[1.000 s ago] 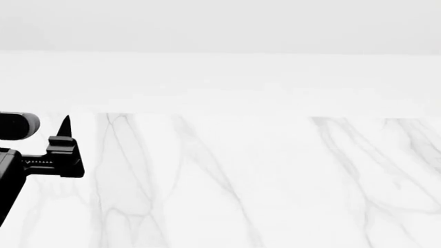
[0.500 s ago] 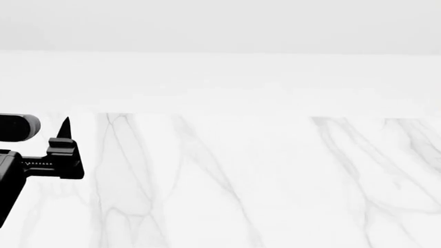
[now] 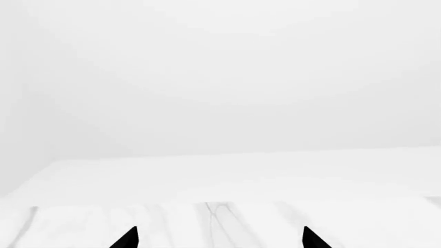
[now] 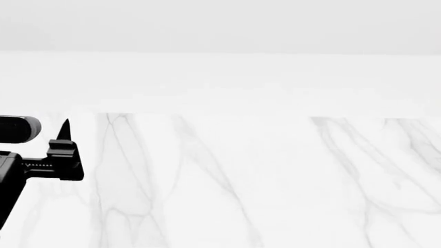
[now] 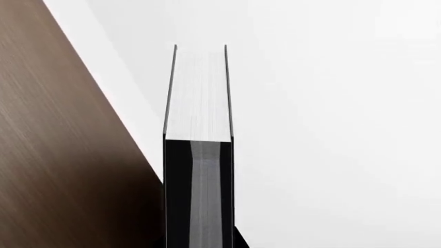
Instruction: Pick up the book on the left and place it on top of the shelf.
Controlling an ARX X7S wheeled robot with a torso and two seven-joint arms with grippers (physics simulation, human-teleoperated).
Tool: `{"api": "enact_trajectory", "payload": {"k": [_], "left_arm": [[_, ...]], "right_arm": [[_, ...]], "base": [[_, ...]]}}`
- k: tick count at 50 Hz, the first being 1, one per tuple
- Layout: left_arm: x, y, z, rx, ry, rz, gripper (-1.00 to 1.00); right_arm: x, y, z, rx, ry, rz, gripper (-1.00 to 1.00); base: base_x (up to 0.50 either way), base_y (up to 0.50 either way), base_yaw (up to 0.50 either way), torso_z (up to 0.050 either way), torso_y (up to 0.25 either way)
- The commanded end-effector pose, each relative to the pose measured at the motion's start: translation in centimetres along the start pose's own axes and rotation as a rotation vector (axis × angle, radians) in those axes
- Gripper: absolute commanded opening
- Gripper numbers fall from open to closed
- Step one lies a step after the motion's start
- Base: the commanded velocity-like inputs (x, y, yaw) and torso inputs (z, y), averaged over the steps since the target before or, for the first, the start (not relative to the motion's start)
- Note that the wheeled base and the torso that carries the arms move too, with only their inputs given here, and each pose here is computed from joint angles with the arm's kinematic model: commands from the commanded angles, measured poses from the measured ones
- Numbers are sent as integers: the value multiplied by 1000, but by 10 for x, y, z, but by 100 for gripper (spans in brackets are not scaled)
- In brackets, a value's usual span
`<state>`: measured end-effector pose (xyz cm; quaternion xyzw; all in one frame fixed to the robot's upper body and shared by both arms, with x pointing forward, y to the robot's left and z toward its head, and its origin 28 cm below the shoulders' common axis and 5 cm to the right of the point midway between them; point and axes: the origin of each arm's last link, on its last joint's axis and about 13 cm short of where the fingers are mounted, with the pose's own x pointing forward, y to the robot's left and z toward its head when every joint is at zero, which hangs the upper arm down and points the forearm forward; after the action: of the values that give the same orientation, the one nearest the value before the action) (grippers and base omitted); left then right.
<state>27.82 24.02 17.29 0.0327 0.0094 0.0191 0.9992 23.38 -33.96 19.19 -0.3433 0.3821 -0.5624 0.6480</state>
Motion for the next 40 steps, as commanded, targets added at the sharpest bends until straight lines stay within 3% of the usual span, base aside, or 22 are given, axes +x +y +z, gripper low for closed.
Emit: {"api": "enact_trajectory", "payload": {"k": [1, 24, 31, 40], "left_arm": [[1, 1, 1, -20, -8, 0, 100], [2, 0, 0, -14, -3, 0, 100], [2, -1, 0, -13, -3, -2, 100], [2, -2, 0, -13, -1, -5, 100]], "right_arm": [[-9, 37, 5, -22, -6, 226, 100], [-16, 39, 19, -33, -76, 228, 100], [-29, 42, 36, -54, -186, 256, 100], [-67, 45, 71, -106, -428, 332, 100]], "base": [[16, -4, 6, 0, 0], [0, 0, 0, 0, 0], [0, 0, 0, 0, 0], [0, 0, 0, 0, 0]]}}
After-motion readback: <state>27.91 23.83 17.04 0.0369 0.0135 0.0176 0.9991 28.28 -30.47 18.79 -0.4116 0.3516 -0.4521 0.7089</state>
